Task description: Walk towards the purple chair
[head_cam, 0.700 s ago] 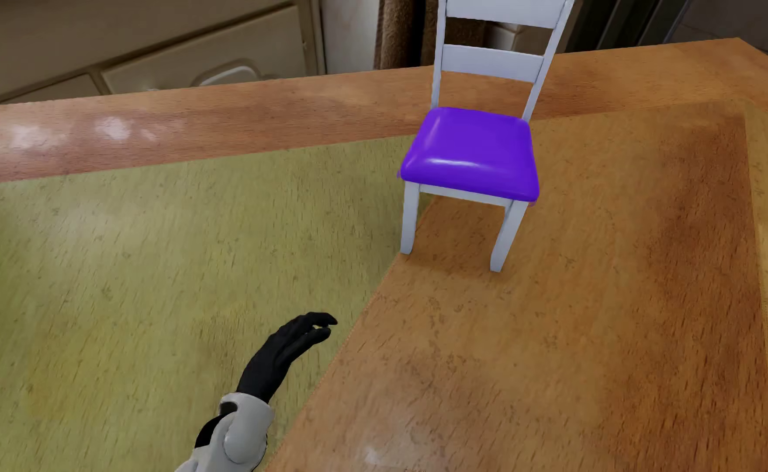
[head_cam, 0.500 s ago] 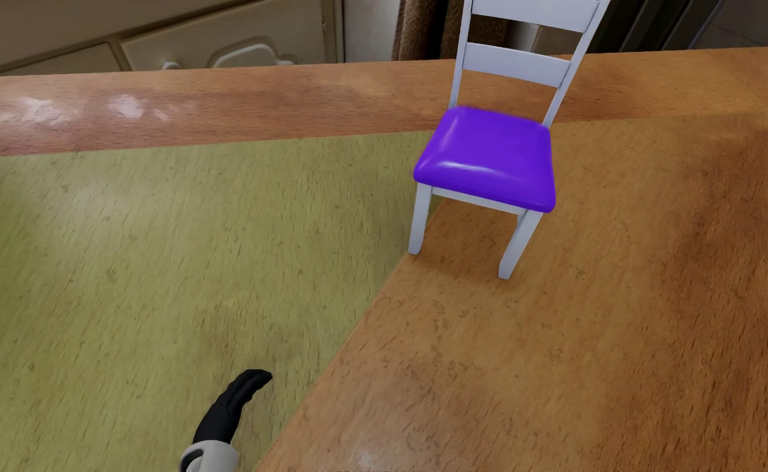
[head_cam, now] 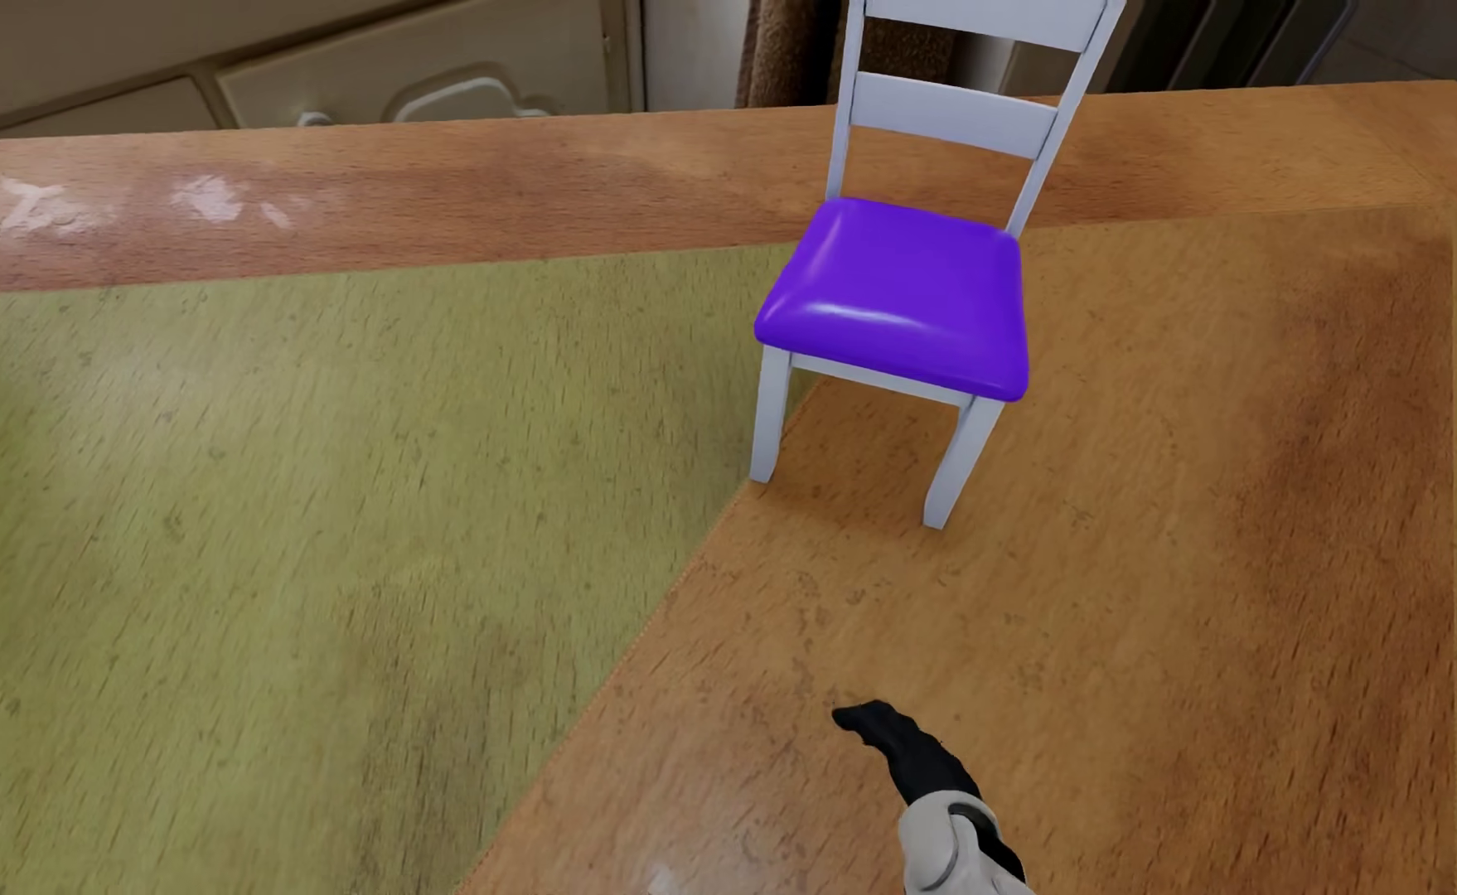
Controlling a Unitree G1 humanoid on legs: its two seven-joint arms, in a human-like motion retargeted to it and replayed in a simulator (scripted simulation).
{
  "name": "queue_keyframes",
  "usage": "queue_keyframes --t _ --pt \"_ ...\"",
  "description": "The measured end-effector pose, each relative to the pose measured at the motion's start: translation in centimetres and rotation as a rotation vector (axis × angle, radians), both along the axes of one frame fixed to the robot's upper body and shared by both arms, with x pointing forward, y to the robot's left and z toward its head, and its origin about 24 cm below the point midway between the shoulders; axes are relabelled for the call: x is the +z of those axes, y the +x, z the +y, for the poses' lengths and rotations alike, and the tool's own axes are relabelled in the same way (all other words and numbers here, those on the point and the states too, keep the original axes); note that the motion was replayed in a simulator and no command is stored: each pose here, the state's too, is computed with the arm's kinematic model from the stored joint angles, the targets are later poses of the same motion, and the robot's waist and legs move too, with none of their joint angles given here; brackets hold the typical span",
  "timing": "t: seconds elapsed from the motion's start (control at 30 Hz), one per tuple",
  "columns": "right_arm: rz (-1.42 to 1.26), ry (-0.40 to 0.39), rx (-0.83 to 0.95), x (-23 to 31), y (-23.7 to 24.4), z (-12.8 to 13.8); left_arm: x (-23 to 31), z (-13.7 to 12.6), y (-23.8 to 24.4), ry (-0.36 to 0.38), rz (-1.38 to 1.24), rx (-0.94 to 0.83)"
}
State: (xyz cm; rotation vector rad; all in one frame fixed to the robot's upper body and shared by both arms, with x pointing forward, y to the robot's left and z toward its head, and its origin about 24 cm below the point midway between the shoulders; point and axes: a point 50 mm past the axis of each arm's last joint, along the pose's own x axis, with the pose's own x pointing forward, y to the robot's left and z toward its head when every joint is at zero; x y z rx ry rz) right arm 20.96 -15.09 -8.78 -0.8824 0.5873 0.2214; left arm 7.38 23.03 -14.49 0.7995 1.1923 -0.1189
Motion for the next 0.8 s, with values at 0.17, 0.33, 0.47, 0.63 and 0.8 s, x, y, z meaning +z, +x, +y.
queue_keyframes --t 0.17,0.33,0.47,0.63,0.8 --pt "0.416 -0.177 0.007 -4.6 -4.9 -3.0 1.8 -2.8 4.0 -0.07 -0.25 -0.092" --pt "0.683 -0.158 -0.019 -7.2 -11.5 -3.9 2.3 -2.7 4.1 -0.076 -0.288 -0.096" --pt "0.66 -0.15 -0.063 -7.4 -12.8 -4.0 0.7 -1.7 0.6 -0.052 -0.123 -0.05" --pt "0.532 -0.117 -0.026 -6.5 -10.4 -2.8 -0.8 -1.0 -3.2 -0.036 0.106 -0.054" --pt "0.395 -0.104 0.027 -5.1 -7.1 -1.9 -0.5 -0.9 -1.8 -0.045 0.062 -0.052"
